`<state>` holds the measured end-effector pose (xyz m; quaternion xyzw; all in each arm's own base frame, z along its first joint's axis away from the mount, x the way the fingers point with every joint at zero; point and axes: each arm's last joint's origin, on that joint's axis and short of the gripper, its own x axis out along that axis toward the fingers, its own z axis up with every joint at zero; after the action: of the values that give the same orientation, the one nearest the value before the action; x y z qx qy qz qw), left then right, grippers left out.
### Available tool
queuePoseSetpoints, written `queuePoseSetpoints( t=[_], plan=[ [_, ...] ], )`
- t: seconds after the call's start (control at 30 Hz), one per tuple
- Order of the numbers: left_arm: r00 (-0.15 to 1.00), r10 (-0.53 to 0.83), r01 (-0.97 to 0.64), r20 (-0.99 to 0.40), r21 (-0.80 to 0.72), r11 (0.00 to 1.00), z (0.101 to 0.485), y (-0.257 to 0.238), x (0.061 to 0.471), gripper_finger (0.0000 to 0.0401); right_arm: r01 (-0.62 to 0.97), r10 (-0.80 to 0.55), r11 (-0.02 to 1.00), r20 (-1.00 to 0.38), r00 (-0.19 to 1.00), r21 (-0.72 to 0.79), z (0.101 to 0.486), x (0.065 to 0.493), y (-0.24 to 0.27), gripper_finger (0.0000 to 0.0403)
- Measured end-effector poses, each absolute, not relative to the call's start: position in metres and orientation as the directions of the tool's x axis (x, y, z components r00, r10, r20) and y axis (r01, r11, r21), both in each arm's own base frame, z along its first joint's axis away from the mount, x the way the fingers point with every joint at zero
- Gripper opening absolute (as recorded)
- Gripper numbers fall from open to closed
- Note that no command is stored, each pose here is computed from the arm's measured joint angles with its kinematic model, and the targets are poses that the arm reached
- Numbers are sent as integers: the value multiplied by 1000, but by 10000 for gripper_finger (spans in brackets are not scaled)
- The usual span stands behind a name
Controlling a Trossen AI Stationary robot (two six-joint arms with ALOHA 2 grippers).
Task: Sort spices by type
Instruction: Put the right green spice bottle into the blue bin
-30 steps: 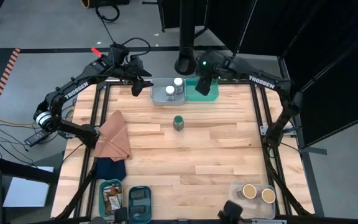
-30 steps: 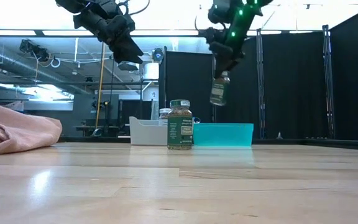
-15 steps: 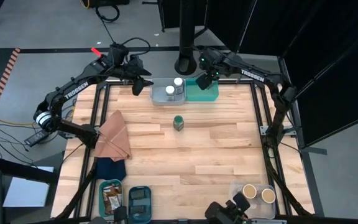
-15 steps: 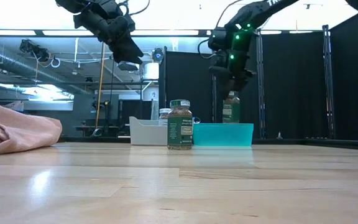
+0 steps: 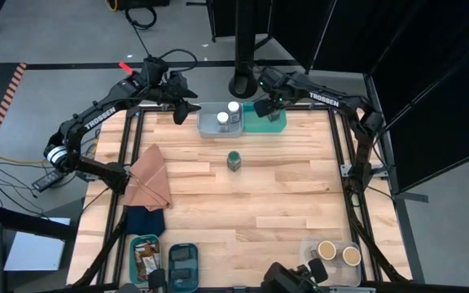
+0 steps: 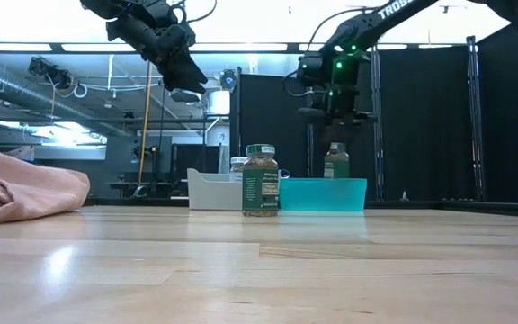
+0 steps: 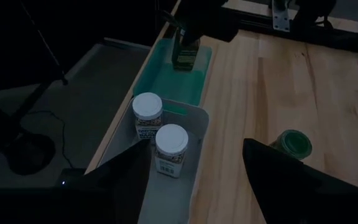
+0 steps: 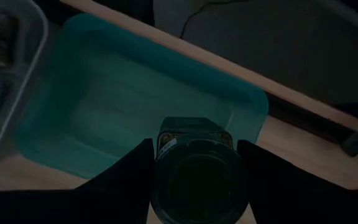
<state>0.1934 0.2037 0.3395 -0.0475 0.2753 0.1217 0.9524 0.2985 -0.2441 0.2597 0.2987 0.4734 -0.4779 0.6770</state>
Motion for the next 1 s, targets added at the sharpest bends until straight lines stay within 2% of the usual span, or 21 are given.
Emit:
queuePoseSetpoints(
  t=[0.43,0.63,0.7,0.87,1.0],
  plan=[
    [818,206,-259,-537,-23,966,339,204,193,257,957,-320,279,-947,20,-74,228,289,-250,209],
    [818,206,-259,-537,-23,966,339,204,193,257,959,-318,273,-948,15,-77,222,286,-251,209],
    [818,206,-258,-537,-23,966,339,204,193,257,959,-321,274,-947,18,-74,222,286,-251,228],
    [818,206,-259,-537,-23,966,339,204,193,257,959,-330,274,-943,30,-66,222,287,-252,306],
    [818,206,-258,-537,-23,966,339,204,193,257,956,-330,286,-944,29,-70,223,288,-252,335]
  ],
)
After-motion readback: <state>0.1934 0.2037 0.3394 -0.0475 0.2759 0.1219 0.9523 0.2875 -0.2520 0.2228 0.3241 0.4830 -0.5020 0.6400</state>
